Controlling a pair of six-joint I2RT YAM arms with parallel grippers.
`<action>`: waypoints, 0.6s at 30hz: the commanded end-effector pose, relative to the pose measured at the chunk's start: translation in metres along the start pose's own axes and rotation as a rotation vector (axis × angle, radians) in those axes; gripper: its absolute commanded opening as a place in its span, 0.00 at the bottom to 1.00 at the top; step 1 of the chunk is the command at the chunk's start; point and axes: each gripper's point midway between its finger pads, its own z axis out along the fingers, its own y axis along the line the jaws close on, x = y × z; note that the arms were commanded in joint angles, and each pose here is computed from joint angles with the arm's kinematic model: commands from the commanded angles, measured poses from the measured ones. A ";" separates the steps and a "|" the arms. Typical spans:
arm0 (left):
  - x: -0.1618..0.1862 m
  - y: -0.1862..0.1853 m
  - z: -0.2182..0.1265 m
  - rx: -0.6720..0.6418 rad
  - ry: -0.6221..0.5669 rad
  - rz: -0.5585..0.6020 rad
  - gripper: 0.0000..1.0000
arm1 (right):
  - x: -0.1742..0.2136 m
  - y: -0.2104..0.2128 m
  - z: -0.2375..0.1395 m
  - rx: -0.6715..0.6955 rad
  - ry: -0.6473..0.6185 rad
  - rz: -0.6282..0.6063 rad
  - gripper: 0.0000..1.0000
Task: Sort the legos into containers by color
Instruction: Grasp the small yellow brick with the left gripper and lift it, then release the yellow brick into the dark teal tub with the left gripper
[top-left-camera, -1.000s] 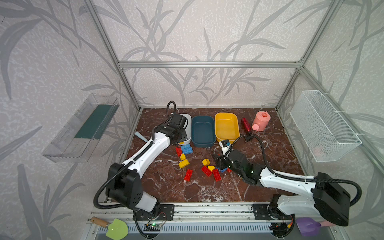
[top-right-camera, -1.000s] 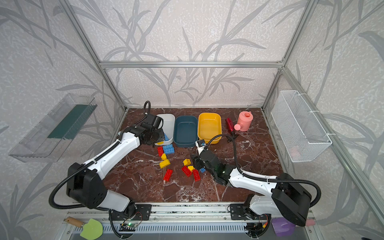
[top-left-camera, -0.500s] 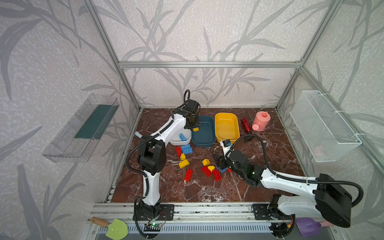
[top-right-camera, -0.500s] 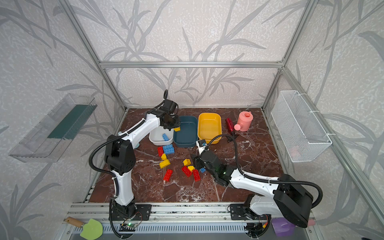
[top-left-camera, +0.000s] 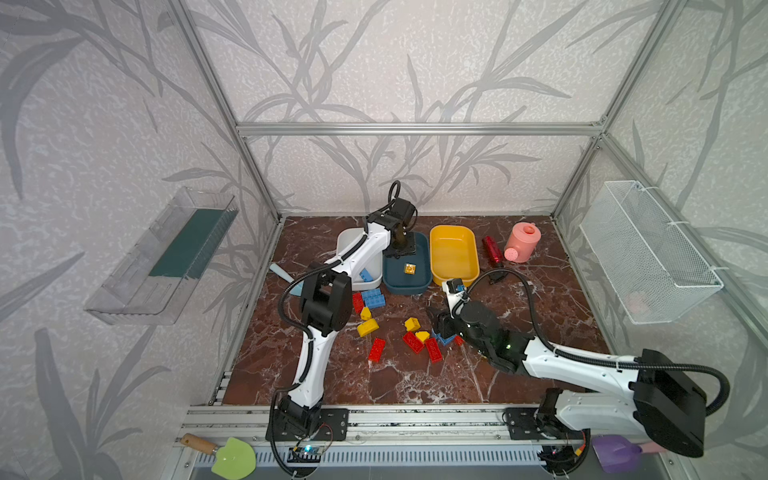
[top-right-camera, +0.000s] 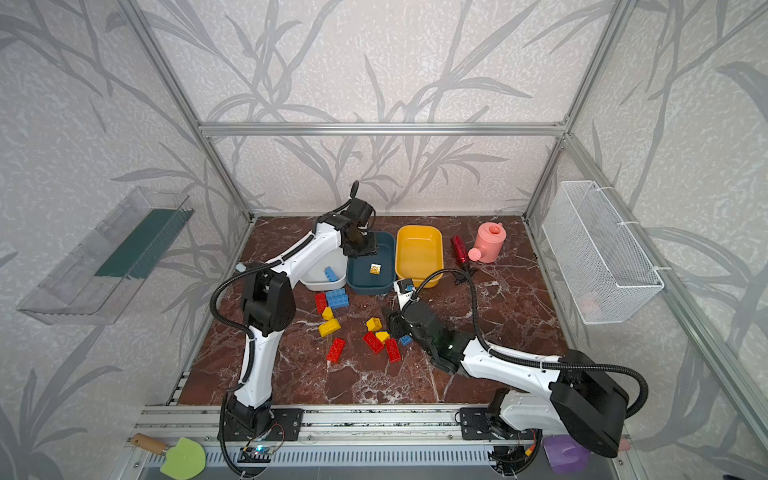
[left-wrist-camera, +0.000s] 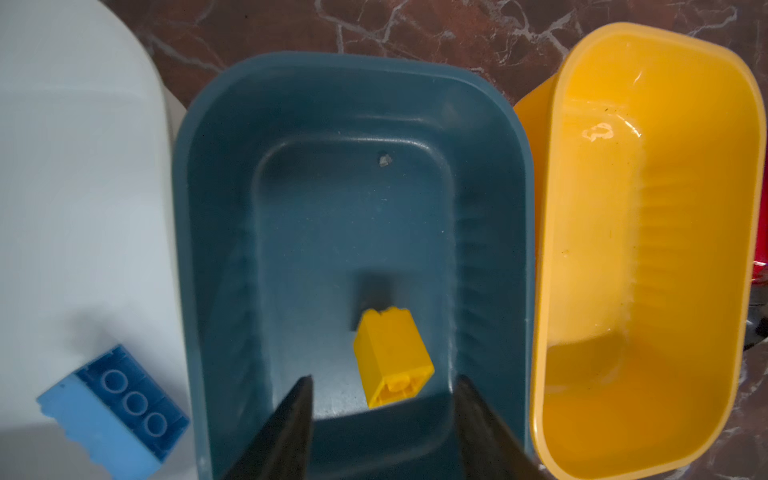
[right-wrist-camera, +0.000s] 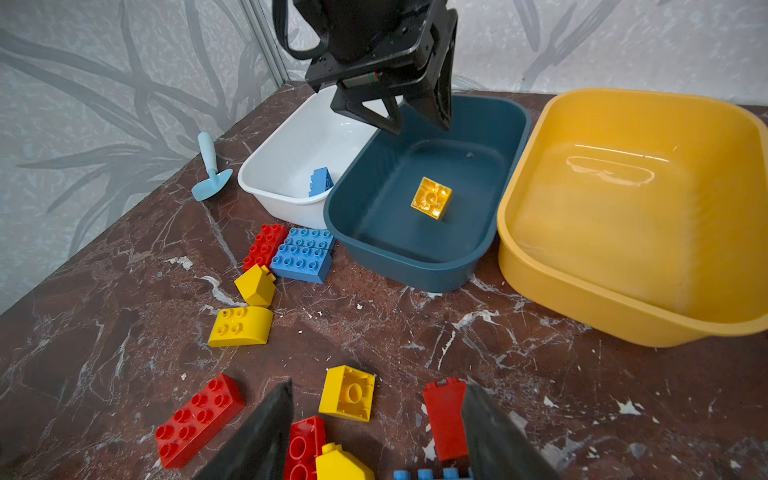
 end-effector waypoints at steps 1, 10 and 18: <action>-0.007 0.003 -0.029 -0.014 -0.029 0.017 0.68 | -0.007 0.007 -0.004 -0.026 -0.004 -0.014 0.68; -0.003 0.011 -0.113 0.029 -0.160 0.005 0.85 | -0.010 0.018 -0.010 -0.040 0.090 -0.096 0.72; 0.047 0.049 -0.189 0.064 -0.302 -0.039 0.84 | 0.009 0.027 -0.002 -0.027 0.313 -0.162 0.67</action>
